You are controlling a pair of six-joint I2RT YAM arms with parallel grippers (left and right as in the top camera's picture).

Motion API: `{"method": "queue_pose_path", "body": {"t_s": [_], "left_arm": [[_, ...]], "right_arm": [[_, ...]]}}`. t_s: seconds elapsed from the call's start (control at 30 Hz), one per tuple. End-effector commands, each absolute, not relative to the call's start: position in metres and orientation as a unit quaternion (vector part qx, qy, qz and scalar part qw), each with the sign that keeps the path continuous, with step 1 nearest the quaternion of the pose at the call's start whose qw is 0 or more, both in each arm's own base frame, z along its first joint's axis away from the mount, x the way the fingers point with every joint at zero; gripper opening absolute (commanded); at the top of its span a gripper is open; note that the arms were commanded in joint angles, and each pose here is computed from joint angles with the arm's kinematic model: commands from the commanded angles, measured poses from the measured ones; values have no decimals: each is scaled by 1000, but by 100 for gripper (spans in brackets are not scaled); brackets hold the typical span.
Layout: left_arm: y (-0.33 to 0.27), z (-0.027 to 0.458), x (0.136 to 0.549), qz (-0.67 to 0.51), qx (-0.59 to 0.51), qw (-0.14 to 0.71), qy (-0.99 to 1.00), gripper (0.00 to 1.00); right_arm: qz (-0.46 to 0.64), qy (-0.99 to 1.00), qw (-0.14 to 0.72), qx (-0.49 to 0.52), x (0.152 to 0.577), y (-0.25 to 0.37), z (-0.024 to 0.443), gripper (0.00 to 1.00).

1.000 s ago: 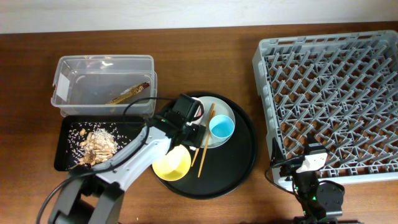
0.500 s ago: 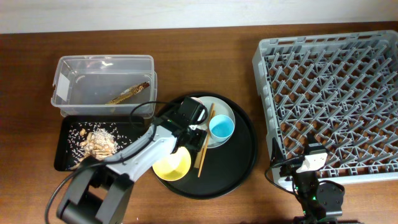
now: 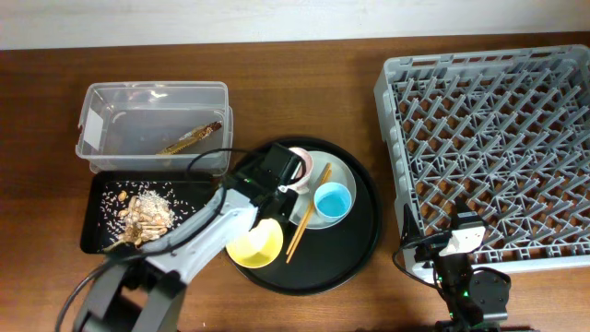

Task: Sort waste into correct bins and load items into the dishwasher rack

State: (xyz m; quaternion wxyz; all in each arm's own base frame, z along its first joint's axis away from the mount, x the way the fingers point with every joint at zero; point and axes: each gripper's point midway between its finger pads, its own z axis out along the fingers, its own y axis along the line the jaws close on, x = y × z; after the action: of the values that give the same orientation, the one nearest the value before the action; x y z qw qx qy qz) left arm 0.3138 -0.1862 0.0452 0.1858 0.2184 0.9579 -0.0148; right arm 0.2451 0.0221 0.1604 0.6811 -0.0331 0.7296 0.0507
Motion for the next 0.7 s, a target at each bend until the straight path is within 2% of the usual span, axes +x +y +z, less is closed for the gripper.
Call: {"method": "queue_pose_path", "body": {"t_s": [0.0,0.3,0.5,0.67], "left_arm": [[-185,76,310,-25,217,214,952,1],[-169,126,291,-39,201,247,947,0],[-120,164,310,-32,51,306,950,1],[-41,173,311,9,-83,303,949,1]], "right_arm": [[52,730,680,-33,245,23,158,99],[52,730,680,-33,245,23,158,99],[52,730,680,-33,245,23,158,99],[52,730,680,-33,245,23,158,99]]}}
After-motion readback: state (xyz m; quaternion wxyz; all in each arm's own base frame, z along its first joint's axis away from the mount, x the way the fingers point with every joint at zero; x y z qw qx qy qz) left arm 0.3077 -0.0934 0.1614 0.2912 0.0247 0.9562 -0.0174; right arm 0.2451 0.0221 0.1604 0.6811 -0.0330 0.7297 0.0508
